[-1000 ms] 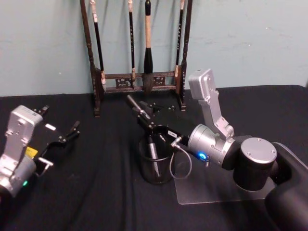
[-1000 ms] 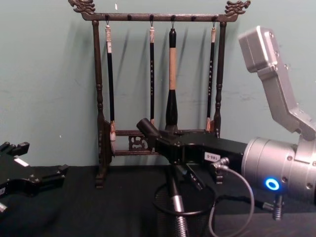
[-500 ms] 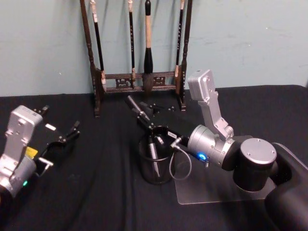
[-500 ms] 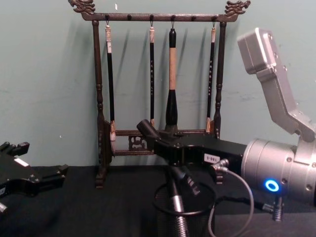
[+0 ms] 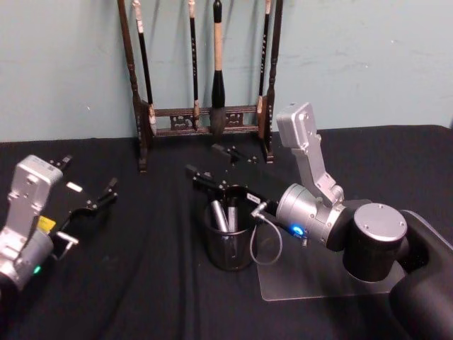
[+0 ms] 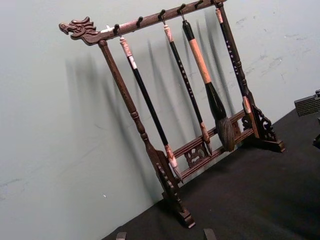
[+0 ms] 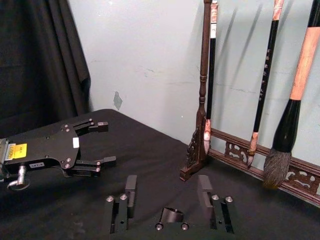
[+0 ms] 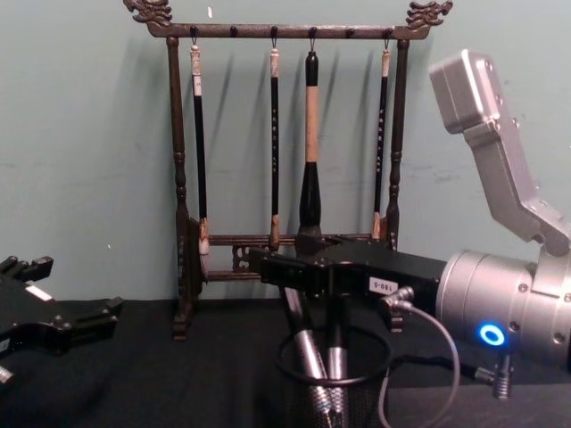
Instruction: Pick up the water-based marker from the table and place it into the pen holder.
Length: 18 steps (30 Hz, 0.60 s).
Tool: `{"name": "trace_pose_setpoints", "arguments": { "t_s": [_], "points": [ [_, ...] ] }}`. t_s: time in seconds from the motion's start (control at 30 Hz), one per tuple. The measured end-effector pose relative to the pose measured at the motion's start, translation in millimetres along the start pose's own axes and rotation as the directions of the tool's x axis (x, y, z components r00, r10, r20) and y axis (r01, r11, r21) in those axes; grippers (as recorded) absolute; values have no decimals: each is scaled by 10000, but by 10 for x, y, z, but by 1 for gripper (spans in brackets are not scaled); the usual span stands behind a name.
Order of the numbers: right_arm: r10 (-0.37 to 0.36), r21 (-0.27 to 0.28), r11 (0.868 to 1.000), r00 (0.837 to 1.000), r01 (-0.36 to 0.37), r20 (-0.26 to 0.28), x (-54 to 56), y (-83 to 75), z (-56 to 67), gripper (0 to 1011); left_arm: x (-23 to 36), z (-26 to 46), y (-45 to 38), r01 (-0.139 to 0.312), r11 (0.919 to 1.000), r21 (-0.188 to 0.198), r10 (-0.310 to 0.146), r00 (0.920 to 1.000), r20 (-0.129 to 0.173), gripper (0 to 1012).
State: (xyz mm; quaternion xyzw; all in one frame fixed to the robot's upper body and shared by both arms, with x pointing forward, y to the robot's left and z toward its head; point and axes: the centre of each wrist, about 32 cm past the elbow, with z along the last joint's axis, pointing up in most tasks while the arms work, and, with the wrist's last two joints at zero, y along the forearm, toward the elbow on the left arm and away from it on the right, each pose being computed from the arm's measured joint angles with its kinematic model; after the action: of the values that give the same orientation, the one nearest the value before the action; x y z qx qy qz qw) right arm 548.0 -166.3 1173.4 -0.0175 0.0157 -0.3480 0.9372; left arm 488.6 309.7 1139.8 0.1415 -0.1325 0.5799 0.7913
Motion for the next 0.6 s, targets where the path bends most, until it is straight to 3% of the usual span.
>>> {"name": "trace_pose_setpoints", "arguments": {
  "t_s": [0.3,0.6],
  "points": [
    [0,-1,10000,10000,0,-1,0,0,0,1003,0,0,0,0,10000,0,0,10000,0,1001],
    [0,-1,10000,10000,0,-1,0,0,-1,1003,0,0,0,0,10000,1,0,10000,-1,1001]
  ]
}}
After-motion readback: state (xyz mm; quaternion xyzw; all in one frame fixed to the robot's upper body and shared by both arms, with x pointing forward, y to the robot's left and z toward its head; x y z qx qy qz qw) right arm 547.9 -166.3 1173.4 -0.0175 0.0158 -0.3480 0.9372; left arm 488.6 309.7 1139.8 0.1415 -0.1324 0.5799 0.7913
